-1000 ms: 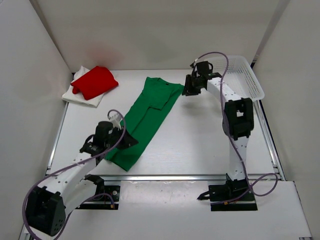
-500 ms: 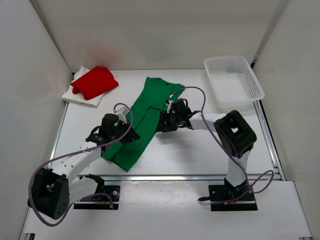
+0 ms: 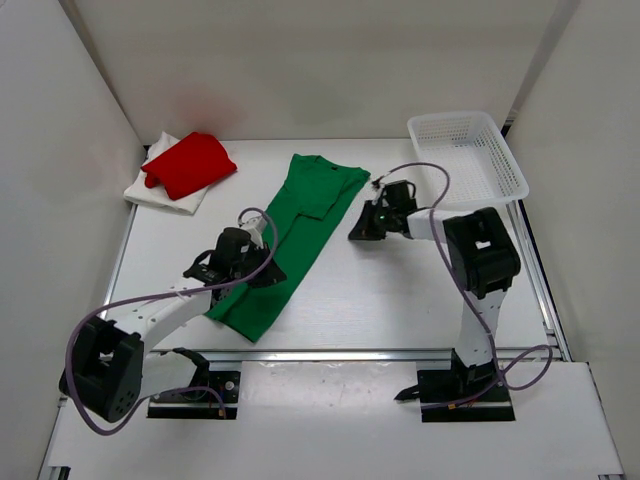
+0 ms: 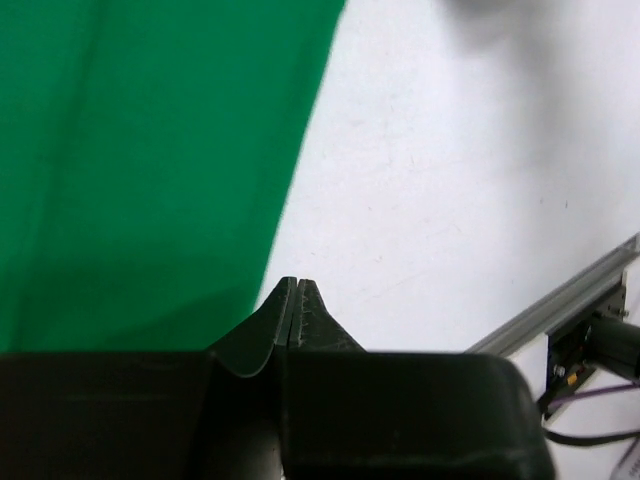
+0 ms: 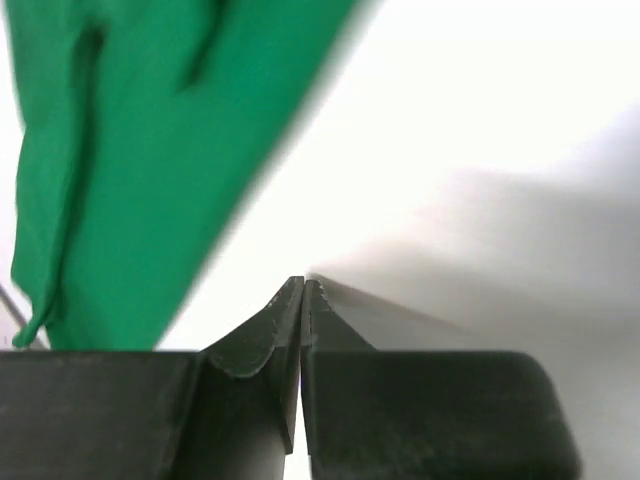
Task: Fold and stack the t-shirts
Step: Rotate the tshirt 90 degrees
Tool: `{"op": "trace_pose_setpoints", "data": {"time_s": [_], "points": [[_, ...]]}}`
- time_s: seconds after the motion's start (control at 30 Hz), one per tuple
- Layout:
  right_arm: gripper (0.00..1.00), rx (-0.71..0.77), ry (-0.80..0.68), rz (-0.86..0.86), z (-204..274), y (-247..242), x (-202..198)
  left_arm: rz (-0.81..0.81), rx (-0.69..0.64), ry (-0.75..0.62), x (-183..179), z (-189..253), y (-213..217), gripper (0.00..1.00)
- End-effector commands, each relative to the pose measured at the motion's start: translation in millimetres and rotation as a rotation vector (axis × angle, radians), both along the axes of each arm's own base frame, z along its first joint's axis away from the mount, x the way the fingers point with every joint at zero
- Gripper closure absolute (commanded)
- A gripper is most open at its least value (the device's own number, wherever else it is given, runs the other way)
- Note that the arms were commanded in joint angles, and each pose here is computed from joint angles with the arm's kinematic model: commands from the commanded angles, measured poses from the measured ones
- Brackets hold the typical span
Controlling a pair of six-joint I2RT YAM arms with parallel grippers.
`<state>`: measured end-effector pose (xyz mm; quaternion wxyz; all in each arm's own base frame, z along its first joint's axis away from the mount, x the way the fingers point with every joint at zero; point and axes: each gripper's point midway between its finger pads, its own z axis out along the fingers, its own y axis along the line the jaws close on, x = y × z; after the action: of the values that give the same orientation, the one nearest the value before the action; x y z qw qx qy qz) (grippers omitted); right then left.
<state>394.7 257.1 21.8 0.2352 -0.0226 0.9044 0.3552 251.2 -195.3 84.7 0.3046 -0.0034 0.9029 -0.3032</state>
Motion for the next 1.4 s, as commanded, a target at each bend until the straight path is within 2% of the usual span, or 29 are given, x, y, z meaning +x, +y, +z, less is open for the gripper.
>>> {"op": "trace_pose_setpoints", "data": {"time_s": [0.0, 0.03, 0.1, 0.17, 0.2, 0.27, 0.33, 0.5, 0.57, 0.63, 0.73, 0.87, 0.93, 1.03, 1.1, 1.2, 1.27, 1.3, 1.33, 1.37], "points": [[1.00, -0.017, -0.060, -0.045, 22, -47, 27, -0.019, -0.028, -0.043, 7, 13, -18, 0.95], [0.94, -0.014, -0.039, -0.041, 24, -51, 24, -0.027, -0.023, -0.035, 6, 10, -21, 0.94], [0.67, 0.022, -0.070, 0.001, 40, -43, 17, -0.019, -0.021, -0.039, 8, 10, -19, 0.95], [0.55, 0.001, -0.087, 0.036, 40, -29, 13, -0.010, -0.024, -0.040, 10, 12, -16, 0.94], [0.52, -0.008, -0.091, 0.068, 39, -16, 8, -0.012, -0.024, -0.039, 10, 12, -15, 0.95], [0.51, -0.026, -0.070, 0.065, 25, -1, 12, -0.008, -0.029, -0.048, 12, 17, -16, 0.95], [0.53, -0.038, -0.054, 0.068, 15, 13, 16, -0.012, -0.019, -0.055, 13, 17, -18, 0.96], [0.73, -0.024, -0.025, 0.042, -1, 35, 33, -0.002, -0.022, -0.067, 13, 15, -11, 0.97], [0.79, -0.022, -0.003, 0.028, -8, 33, 39, 0.004, -0.017, -0.069, 14, 14, -8, 0.95], [0.92, -0.027, 0.015, 0.015, -10, 24, 47, 0.001, -0.012, -0.061, 15, 14, -6, 0.96], [1.00, -0.057, 0.005, 0.006, -8, 2, 59, -0.008, -0.007, -0.042, 15, 10, -9, 0.95], [1.00, -0.085, -0.026, -0.059, 10, -47, 95, -0.053, -0.004, -0.036, 8, 8, -24, 0.93], [0.96, -0.094, -0.024, -0.081, 13, -72, 112, -0.060, -0.004, -0.028, 8, 6, -27, 0.92], [0.80, -0.115, -0.046, -0.118, 27, -99, 124, -0.058, 0.018, -0.021, 5, 5, -23, 0.90], [0.66, -0.114, -0.077, -0.127, 47, -100, 117, -0.022, 0.071, -0.028, 5, -1, -9, 0.85], [0.57, -0.116, -0.119, -0.136, 67, -92, 89, 0.035, 0.107, -0.013, 4, -10, 15, 0.77], [0.57, -0.101, -0.118, -0.130, 70, -81, 45, 0.083, 0.123, 0.002, -1, -19, 34, 0.70], [0.57, -0.120, -0.086, -0.113, 49, -75, 19, 0.109, 0.126, 0.001, 1, -18, 41, 0.66], [0.57, -0.097, -0.116, -0.105, 65, -62, 4, 0.125, 0.126, 0.007, -2, -22, 47, 0.63], [0.57, -0.082, -0.115, -0.067, 60, -49, -28, 0.156, 0.137, 0.015, -2, -26, 57, 0.62]]}}
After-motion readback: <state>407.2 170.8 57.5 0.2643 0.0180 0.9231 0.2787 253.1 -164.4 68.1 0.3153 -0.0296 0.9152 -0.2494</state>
